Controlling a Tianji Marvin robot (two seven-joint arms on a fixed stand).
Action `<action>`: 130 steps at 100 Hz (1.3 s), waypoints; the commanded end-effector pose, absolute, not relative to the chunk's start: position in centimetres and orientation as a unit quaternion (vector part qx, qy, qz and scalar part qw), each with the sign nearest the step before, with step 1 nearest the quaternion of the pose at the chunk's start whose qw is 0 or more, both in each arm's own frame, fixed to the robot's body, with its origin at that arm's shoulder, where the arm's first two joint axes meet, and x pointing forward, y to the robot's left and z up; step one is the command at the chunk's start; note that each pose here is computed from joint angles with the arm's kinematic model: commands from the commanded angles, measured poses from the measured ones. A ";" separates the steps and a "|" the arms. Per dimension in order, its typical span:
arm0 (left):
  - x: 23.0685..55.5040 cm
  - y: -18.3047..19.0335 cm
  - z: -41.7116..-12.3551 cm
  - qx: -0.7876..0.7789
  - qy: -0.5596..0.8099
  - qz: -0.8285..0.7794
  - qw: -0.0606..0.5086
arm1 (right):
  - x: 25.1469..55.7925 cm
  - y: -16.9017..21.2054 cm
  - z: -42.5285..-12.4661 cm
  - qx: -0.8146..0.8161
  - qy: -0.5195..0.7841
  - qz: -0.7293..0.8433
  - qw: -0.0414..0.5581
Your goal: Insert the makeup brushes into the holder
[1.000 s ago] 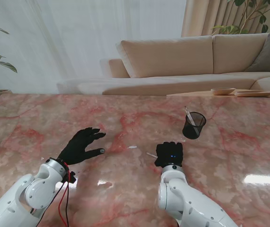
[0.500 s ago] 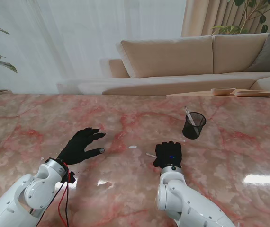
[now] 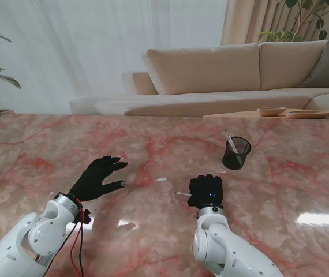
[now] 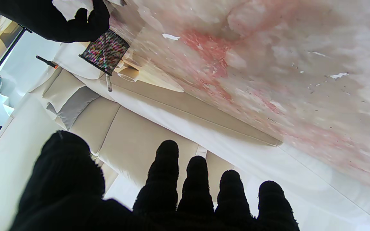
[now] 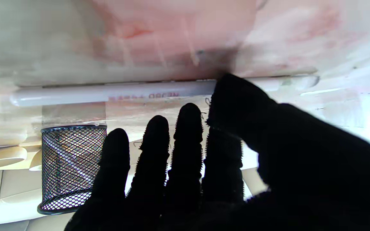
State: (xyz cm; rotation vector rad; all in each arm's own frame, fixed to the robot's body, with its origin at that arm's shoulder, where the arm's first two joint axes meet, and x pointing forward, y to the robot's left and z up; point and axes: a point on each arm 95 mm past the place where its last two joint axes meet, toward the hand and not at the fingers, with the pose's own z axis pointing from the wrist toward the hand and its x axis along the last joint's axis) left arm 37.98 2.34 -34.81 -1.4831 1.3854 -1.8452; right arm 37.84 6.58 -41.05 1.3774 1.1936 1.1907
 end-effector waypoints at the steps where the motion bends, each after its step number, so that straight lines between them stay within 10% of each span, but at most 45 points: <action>1: 37.8 2.3 -34.9 -0.531 0.496 -0.658 0.196 | 37.0 6.7 -41.6 0.567 0.492 0.480 0.454; 130: 37.8 2.3 -34.8 -0.531 0.496 -0.658 0.196 | 38.7 2.6 -29.8 0.642 0.261 0.616 0.376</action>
